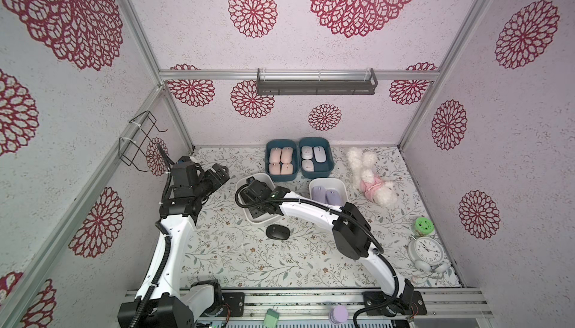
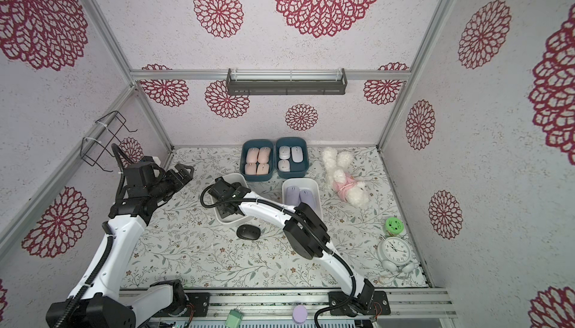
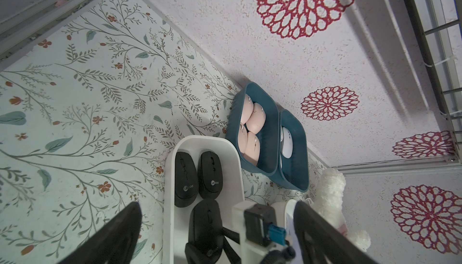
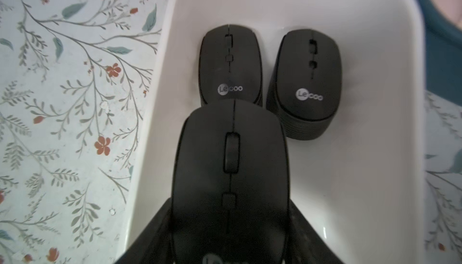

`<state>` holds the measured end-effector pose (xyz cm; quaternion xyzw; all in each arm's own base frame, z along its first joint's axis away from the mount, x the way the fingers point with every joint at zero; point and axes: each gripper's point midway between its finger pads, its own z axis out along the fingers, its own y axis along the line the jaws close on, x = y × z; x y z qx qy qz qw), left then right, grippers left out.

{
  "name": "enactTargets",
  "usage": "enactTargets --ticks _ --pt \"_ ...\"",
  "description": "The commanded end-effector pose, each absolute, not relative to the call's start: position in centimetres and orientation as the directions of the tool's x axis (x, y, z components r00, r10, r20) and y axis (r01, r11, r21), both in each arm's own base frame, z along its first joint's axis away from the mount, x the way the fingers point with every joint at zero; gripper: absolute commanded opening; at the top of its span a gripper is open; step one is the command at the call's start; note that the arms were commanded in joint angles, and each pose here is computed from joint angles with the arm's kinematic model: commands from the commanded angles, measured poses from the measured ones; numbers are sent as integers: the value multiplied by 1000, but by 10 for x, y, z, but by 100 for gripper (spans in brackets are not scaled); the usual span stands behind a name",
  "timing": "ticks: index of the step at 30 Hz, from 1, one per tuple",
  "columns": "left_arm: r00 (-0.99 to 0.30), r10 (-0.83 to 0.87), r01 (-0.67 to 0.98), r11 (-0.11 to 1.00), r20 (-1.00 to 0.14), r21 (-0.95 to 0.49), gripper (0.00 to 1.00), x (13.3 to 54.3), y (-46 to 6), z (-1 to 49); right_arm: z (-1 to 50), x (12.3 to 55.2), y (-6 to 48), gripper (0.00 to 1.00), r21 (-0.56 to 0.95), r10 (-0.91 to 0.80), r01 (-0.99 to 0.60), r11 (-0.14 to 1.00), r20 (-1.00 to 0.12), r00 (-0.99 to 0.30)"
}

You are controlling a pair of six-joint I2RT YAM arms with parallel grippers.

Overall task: Place the mice by color into the storage box
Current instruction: Place the mouse in the storage box.

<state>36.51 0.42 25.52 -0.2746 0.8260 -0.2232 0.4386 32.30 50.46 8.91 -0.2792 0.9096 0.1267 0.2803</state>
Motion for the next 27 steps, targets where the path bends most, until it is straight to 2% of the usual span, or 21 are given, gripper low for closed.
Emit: enactTargets --ticks 1,10,17,27 --pt "-460 -661 -243 735 -592 -633 97 369 4 256 107 320 509 48 101 -434 -591 801 -582 -688" --pt "-468 -697 -264 697 -543 -667 97 375 8 247 81 322 510 53 171 -388 -548 819 -538 -748" --pt "-466 -697 -268 698 -545 -664 97 375 9 246 77 321 516 59 196 -399 -575 794 -546 -737" --pt "-458 -692 -281 708 -557 -648 97 375 13 246 107 324 519 69 239 -381 -595 768 -576 -723"
